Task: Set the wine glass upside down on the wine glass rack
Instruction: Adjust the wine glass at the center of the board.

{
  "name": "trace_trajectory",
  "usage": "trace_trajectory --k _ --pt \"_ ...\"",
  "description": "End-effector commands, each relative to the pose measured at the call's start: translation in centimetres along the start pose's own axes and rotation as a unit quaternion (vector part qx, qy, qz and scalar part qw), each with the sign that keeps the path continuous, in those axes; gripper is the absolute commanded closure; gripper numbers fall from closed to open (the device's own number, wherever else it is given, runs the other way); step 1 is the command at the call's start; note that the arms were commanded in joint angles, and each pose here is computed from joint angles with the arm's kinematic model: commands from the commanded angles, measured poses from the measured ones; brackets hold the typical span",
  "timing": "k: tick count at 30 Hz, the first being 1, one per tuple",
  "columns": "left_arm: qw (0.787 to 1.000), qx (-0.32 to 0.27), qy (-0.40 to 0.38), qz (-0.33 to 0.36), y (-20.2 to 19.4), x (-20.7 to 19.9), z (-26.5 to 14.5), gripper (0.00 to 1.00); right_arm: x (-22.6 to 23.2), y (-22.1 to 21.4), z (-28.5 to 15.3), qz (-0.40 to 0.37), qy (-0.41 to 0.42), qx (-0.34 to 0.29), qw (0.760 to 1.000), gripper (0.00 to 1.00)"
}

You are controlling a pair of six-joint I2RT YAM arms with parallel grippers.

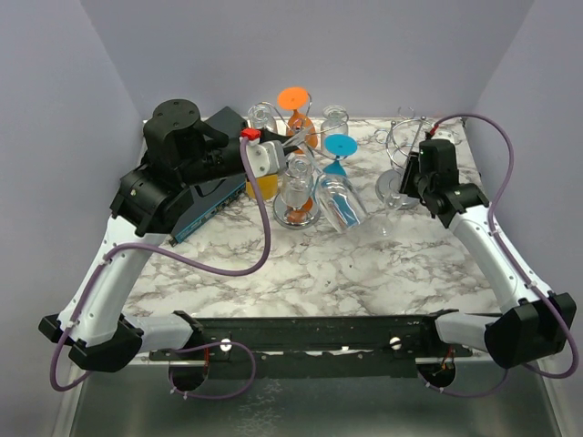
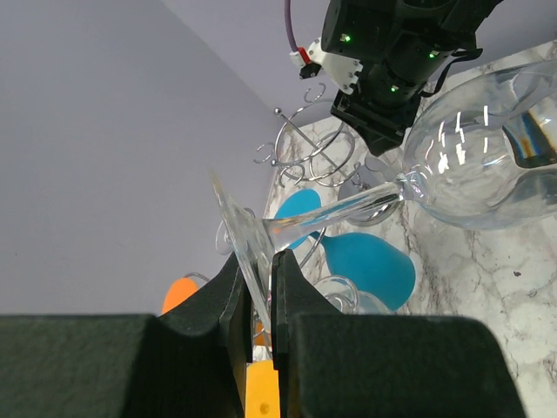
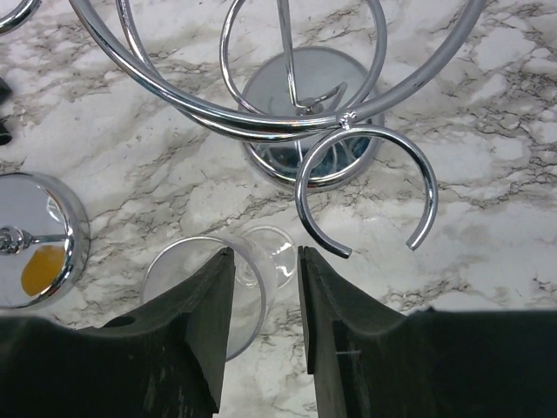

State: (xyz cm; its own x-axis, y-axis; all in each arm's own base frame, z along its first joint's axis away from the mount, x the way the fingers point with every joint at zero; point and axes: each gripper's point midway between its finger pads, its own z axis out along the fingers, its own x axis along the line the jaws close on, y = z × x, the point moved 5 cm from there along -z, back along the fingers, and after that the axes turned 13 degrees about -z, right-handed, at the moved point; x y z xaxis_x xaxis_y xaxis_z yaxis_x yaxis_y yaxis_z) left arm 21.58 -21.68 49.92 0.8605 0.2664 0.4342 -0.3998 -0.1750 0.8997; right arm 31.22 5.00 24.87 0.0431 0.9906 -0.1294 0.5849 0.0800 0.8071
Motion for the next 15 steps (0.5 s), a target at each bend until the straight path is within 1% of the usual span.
trace_trajectory --k 1,4,6,8,10,11,15 --pt "0.999 -0.031 -0.001 0.023 1.6 -0.3 -0.7 1.0 0.5 -0.3 0.9 -0.004 0.018 -0.003 1.0 0.6" --pt "0.999 -0.03 -0.002 0.022 1.6 -0.4 -0.7 1.0 0.8 -0.9 1.2 -0.009 0.026 0.007 1.0 0.64" --pt "0.999 -0.031 -0.001 0.022 1.6 -0.3 -0.7 1.0 1.0 -1.6 1.4 -0.014 0.035 0.018 0.999 0.72" --pt "0.999 -0.03 -0.002 0.021 1.6 -0.4 -0.7 1.0 1.1 -2.1 1.4 -0.019 0.039 0.032 0.999 0.82" --pt "0.999 -0.029 -0.002 0.021 1.4 -0.4 -0.7 1.0 1.0 -2.5 1.3 -0.024 0.038 0.04 0.998 0.95" --pt "0.999 -0.028 -0.002 0.021 1.4 -0.4 -0.7 1.0 0.8 -2.4 1.0 -0.025 0.033 0.042 0.998 1.0" --pt "0.999 -0.027 -0.001 0.025 1.4 -0.4 -0.7 1.0 -0.8 -1.1 -1.4 -0.034 0.004 0.025 0.999 1.0"
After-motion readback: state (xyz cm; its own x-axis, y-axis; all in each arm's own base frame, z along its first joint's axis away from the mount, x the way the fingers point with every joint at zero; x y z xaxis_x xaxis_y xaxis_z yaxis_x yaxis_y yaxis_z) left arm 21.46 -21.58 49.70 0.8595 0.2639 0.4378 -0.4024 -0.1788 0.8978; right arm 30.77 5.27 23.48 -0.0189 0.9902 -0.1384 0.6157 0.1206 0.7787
